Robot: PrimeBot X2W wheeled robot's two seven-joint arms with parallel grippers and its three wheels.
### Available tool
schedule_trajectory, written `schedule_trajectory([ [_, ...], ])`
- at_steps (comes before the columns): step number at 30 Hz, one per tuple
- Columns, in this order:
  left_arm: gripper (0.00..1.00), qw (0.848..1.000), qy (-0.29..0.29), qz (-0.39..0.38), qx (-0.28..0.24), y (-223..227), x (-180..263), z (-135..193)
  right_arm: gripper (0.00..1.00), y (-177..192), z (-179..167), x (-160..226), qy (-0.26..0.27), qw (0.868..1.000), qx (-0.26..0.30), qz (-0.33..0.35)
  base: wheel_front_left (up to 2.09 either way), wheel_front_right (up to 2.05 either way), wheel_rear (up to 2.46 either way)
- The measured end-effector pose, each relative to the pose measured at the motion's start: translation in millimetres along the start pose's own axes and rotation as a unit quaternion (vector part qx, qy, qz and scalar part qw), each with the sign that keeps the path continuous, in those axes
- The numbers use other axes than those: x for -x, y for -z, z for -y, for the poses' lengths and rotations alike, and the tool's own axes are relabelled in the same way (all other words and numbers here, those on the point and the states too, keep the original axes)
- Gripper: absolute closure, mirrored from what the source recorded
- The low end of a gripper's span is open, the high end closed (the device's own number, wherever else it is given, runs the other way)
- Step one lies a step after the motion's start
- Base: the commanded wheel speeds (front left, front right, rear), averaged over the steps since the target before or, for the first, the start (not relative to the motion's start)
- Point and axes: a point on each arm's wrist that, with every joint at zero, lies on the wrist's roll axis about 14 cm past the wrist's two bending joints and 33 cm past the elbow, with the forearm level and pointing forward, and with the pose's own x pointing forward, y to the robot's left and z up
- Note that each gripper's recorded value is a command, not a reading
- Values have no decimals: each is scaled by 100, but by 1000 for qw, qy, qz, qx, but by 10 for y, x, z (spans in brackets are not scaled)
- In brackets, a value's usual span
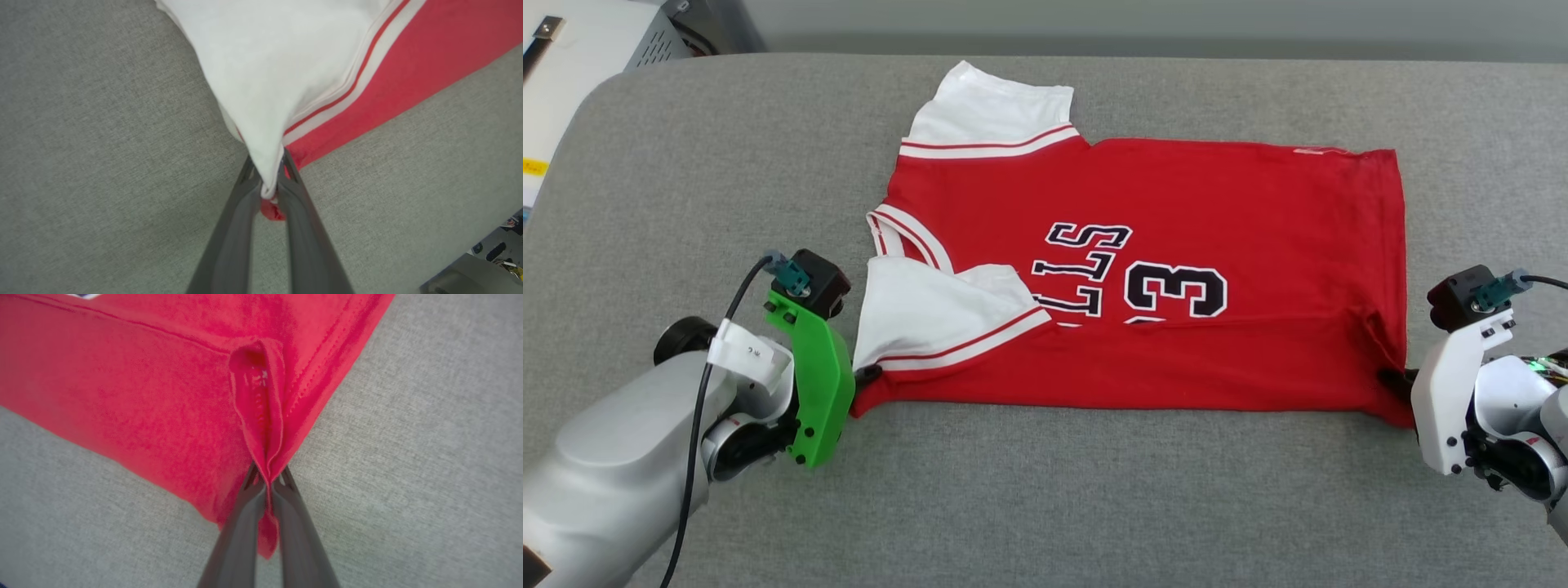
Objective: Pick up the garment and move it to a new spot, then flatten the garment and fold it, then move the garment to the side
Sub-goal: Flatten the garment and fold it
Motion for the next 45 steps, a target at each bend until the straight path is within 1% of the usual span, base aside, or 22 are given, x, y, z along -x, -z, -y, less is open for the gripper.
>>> schedule_trajectory([
  [7, 100, 1000, 1, 11, -10, 35, 166, 87, 100, -80, -17, 285, 3, 999, 4, 53, 0, 0, 0],
  [12, 100, 1000, 6, 15, -19, 86, 299, 169, 100, -84, -75, 472, -1, 997, 4, 77, 0, 0, 0],
  [17, 100, 999, 16, 15, -30, 177, 408, 304, 100, -1, -96, 639, -1, 996, -3, 89, 0, 0, 0],
  [23, 100, 999, 34, 2, -28, 353, 421, 498, 100, 177, -68, 759, 5, 996, -23, 83, 0, 0, 0],
  [26, 100, 999, 38, -7, -21, 435, 386, 527, 100, 244, -46, 775, 11, 997, -28, 76, 0, 0, 0],
  [27, 100, 999, 36, -16, -19, 485, 339, 500, 100, 284, -51, 734, 10, 997, -45, 70, 0, 0, 0],
  [32, 100, 999, 29, -31, -11, 560, 212, 426, 100, 433, -48, 595, 10, 996, -78, 45, 0, 0, 0],
  [36, 100, 999, 30, -38, 0, 614, 100, 404, 100, 588, -71, 478, 9, 996, -91, 18, 0, 0, 0],
  [38, 100, 999, 30, -38, 4, 627, 70, 395, 100, 610, -87, 437, 8, 995, -94, 17, 0, 0, 0],
  [39, 100, 999, 28, -37, 5, 630, 61, 389, 91, 612, -80, 428, 9, 995, -95, 17, 0, 0, 0],
  [40, 69, 999, 27, -34, 7, 627, 57, 385, 59, 603, -74, 426, 11, 995, -96, 21, 0, 0, 0],
  [41, 0, 999, 23, -31, 9, 631, 59, 367, 0, 599, -67, 425, 13, 995, -94, 25, 0, 0, 0],
  [43, 0, 1000, 16, -20, 5, 611, 78, 334, 0, 554, -59, 434, 18, 995, -88, 42, 0, 0, 0],
  [45, 0, 1000, 5, -5, -3, 574, 122, 283, 0, 437, -23, 475, 27, 993, -83, 77, 0, 0, 0],
])
